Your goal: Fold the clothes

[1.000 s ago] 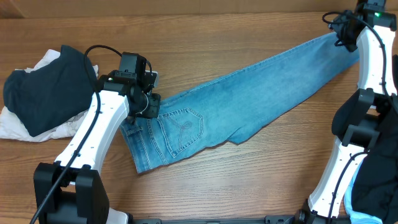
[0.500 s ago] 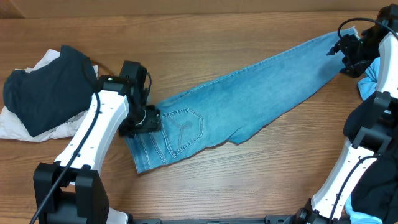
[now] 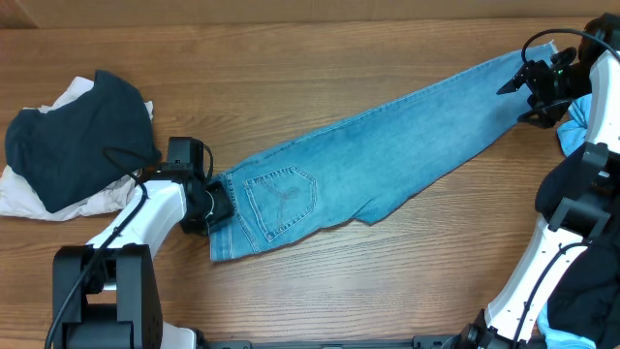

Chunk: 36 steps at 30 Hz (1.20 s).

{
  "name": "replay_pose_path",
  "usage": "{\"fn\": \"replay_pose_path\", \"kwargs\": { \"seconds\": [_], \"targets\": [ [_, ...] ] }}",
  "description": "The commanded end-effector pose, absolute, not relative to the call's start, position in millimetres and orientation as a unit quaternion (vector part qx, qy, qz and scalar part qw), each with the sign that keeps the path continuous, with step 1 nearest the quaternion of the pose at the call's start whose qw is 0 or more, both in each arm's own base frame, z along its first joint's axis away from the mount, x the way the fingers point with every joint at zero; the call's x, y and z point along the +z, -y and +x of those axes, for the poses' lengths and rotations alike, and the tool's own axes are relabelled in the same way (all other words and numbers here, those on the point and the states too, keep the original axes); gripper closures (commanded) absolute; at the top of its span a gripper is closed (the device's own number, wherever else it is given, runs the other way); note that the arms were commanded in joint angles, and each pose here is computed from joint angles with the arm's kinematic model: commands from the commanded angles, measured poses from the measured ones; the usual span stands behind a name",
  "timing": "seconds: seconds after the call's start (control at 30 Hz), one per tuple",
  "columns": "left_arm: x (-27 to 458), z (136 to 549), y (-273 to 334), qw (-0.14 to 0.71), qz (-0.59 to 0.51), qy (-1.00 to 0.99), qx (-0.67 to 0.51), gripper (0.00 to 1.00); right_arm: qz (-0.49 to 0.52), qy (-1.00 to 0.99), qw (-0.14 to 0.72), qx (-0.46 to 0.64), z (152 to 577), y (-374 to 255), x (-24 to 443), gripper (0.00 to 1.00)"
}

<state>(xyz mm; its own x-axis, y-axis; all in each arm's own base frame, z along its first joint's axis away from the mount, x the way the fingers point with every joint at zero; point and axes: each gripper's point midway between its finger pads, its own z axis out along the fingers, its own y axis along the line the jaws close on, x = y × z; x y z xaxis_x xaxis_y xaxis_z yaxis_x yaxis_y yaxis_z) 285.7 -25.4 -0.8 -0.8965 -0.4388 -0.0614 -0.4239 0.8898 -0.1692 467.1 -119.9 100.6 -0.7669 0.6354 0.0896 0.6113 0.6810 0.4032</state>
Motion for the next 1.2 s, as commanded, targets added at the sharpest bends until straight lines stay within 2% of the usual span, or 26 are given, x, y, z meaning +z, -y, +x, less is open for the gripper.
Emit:
{"fn": "replay_pose_path", "kwargs": {
  "seconds": [0.0,0.13,0.23,0.27,0.3,0.37,0.43,0.57,0.67,0.8,0.9,1.03,1.17],
  "targets": [
    [-3,297,0,0.057,-0.219,-0.972,-0.063,0.96,0.328,-0.92,0.042,0.212,469,121,110,0.26],
    [66,365,-59,0.161,-0.243,-0.954,-0.071,0.96,0.338,-0.921,0.05,0.189,467,138,107,0.26],
    [116,393,-90,0.216,-0.23,-0.947,-0.051,0.96,0.346,-0.921,0.064,0.168,468,156,103,0.27],
    [125,388,-106,0.211,-0.243,-0.947,-0.011,0.96,0.347,-0.92,0.075,0.167,472,161,101,0.28],
    [129,385,-114,0.207,-0.249,-0.946,0.012,0.96,0.345,-0.92,0.081,0.166,476,163,98,0.32],
    [137,380,-127,0.202,-0.244,-0.948,0.043,0.96,0.341,-0.919,0.103,0.167,487,167,90,0.48],
    [138,376,-132,0.198,-0.249,-0.947,0.049,0.96,0.336,-0.917,0.117,0.183,497,162,83,0.53],
    [137,372,-132,0.189,-0.243,-0.95,0.049,0.96,0.304,-0.907,0.152,0.25,524,135,72,0.84],
    [136,372,-129,0.187,-0.24,-0.952,0.042,0.96,0.29,-0.894,0.181,0.291,546,113,65,0.93],
    [136,374,-121,0.187,-0.234,-0.954,0.021,0.96,0.286,-0.882,0.212,0.307,574,82,37,0.96],
    [135,373,-121,0.184,-0.234,-0.954,0.021,0.95,0.31,-0.889,0.195,0.275,575,73,2,0.96],
    [134,370,-123,0.179,-0.235,-0.955,0.025,0.95,0.378,-0.905,0.136,0.136,537,108,-41,0.96],
    [136,372,-123,0.183,-0.23,-0.956,0.027,0.95,0.448,-0.891,0.074,-0.009,479,170,-54,0.96]
  ]
}}
